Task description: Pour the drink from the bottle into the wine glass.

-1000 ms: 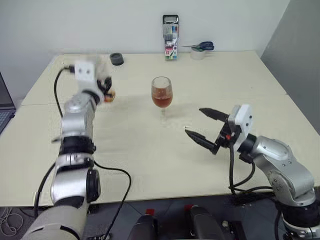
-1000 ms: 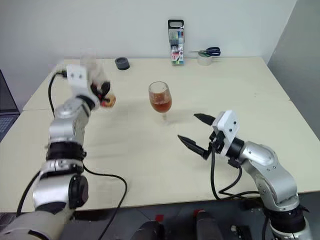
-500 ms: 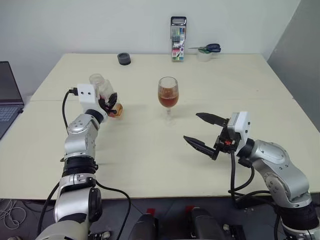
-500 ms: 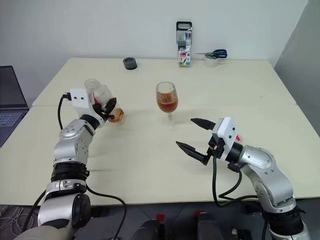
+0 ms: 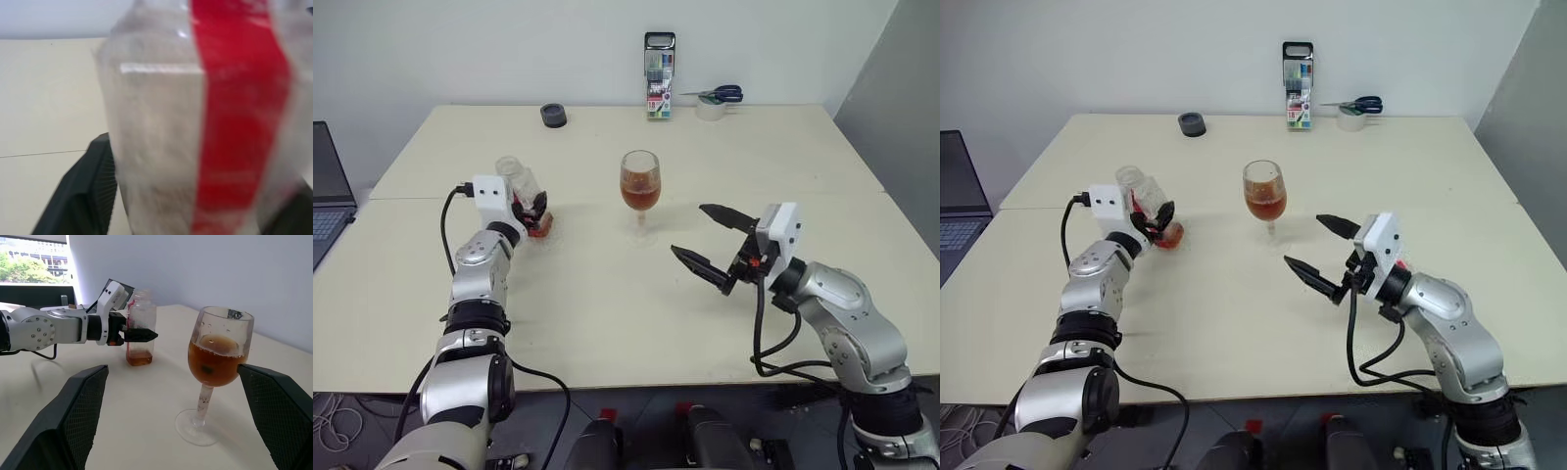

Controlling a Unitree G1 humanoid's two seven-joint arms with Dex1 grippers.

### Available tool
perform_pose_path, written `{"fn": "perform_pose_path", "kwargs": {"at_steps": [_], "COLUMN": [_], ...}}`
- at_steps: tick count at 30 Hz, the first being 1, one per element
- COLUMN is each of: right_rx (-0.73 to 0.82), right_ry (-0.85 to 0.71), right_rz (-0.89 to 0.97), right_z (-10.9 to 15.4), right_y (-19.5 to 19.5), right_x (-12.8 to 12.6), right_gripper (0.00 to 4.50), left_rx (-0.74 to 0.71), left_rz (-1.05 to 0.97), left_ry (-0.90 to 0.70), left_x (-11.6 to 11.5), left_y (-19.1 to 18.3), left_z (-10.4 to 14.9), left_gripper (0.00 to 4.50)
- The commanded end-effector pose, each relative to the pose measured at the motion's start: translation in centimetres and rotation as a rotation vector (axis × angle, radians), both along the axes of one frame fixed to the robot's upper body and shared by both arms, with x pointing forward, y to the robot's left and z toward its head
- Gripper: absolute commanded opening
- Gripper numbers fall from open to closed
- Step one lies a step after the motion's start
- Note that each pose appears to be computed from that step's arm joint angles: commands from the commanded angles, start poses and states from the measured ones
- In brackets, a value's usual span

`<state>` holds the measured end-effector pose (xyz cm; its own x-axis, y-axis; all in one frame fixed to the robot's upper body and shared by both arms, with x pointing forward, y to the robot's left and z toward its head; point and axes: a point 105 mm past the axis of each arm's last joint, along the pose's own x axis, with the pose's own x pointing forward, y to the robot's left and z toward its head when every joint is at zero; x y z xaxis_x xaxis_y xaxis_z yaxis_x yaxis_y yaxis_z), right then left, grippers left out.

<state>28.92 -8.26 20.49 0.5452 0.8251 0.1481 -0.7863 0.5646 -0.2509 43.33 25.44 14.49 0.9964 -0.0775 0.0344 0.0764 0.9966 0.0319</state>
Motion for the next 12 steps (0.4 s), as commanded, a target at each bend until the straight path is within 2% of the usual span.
{"fn": "perform_pose_path", "kwargs": {"at_steps": [1, 5, 8, 10, 12], "right_rx": [0.006, -0.007, -0.057, -0.114, -0.095], "right_ry": [-0.041, -0.02, 0.02, 0.034, 0.075], "right_rz": [0.004, 0.0, -0.048, -0.153, -0.336], "right_z": [1.2, 0.6, -1.5, -3.1, -4.2], "right_y": [0.2, 0.1, -0.8, -2.1, -3.9], "right_x": [-0.2, -0.7, -1.1, -0.6, 0.5], "right_gripper": [4.5, 4.5, 4.5, 4.5, 4.5], "left_rx": [0.048, 0.065, 0.049, 0.057, 0.065], "left_rz": [0.007, -0.002, 0.007, 0.008, 0.017], "left_ry": [-0.056, -0.021, 0.026, 0.055, 0.073], "left_x": [-0.2, -1.1, -2.7, -4.0, -5.7], "left_y": [0.4, 0.5, 0.8, 0.7, 0.6], "left_z": [1.7, 0.5, -0.8, -1.7, -2.1], "left_gripper": [4.48, 4.48, 4.48, 4.48, 4.48]}}
